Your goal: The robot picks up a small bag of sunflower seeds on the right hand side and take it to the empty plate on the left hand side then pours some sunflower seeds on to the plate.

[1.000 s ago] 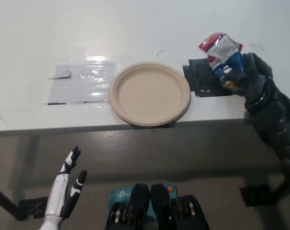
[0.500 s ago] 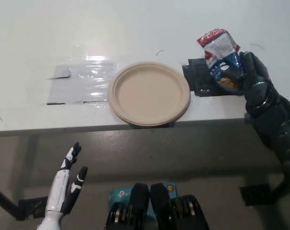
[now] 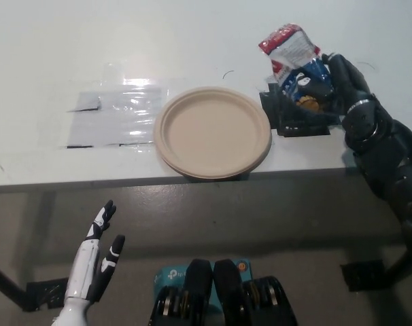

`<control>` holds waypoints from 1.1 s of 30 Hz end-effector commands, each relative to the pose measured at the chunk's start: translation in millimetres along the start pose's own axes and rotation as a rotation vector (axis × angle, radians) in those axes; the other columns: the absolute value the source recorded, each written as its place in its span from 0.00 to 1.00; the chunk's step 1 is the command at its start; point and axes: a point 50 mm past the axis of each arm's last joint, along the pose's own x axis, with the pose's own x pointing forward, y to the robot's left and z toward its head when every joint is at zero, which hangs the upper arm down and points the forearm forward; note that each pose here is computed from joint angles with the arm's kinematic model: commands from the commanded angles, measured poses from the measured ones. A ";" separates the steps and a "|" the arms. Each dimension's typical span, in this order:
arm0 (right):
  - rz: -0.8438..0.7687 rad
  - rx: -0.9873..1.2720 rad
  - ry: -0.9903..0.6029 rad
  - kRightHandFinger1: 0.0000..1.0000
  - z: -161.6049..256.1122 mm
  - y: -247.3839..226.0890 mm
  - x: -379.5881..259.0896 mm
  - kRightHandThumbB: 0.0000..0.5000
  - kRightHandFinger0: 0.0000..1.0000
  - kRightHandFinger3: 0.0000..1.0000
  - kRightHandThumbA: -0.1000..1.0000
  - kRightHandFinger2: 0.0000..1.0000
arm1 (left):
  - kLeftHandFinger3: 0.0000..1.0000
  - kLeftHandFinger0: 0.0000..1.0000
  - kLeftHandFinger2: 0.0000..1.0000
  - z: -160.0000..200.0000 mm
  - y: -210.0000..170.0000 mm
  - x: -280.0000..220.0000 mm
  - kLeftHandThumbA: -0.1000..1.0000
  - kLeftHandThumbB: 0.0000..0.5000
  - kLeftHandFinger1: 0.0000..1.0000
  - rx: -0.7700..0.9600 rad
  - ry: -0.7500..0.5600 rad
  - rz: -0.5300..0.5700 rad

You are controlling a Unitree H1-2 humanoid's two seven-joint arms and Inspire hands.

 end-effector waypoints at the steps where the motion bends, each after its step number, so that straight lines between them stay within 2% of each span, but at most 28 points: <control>1: -0.062 -0.118 -0.244 0.49 50.8 -55.5 17.3 0.29 0.00 0.89 0.00 0.87 | 1.00 1.00 1.00 7.3 9.8 8.2 1.00 0.47 1.00 0.018 -0.069 0.021; 5: -0.017 -0.221 -0.309 0.52 54.9 -61.1 16.5 0.27 0.00 0.97 0.00 0.88 | 1.00 1.00 1.00 7.5 10.3 9.4 1.00 0.46 1.00 0.019 -0.071 0.018; 11: 0.034 -0.368 -0.381 0.54 54.7 -66.9 11.0 0.31 0.00 0.98 0.00 0.90 | 1.00 1.00 1.00 9.0 9.2 11.8 1.00 0.46 1.00 0.023 -0.070 0.013; 14: 0.063 -0.417 -0.413 0.50 53.6 -67.4 7.4 0.30 0.01 0.89 0.00 0.84 | 1.00 1.00 1.00 9.1 9.9 12.4 1.00 0.53 1.00 0.011 -0.066 0.014; 20: 0.112 -0.452 -0.482 0.45 54.7 -65.7 1.0 0.32 0.00 0.84 0.00 0.82 | 1.00 1.00 1.00 11.2 11.0 15.6 1.00 0.56 1.00 0.009 -0.062 0.011; 22: 0.132 -0.462 -0.493 0.44 56.0 -62.6 -0.7 0.31 0.00 0.84 0.00 0.82 | 1.00 1.00 1.00 11.1 11.0 16.5 1.00 0.55 1.00 0.009 -0.064 0.012; 26: 0.177 -0.501 -0.507 0.46 60.2 -52.4 -5.5 0.28 0.00 0.91 0.00 0.88 | 1.00 1.00 1.00 11.3 9.8 17.4 1.00 0.54 1.00 0.006 -0.065 0.008; 28: 0.189 -0.501 -0.512 0.46 61.1 -46.8 -7.3 0.29 0.00 0.89 0.00 0.87 | 1.00 1.00 1.00 12.0 9.9 18.0 1.00 0.53 1.00 0.009 -0.069 0.006; 33: 0.230 -0.518 -0.538 0.48 68.9 -35.6 -13.7 0.27 0.00 0.92 0.00 0.89 | 1.00 1.00 1.00 13.0 10.9 22.1 1.00 0.52 1.00 0.014 -0.073 0.005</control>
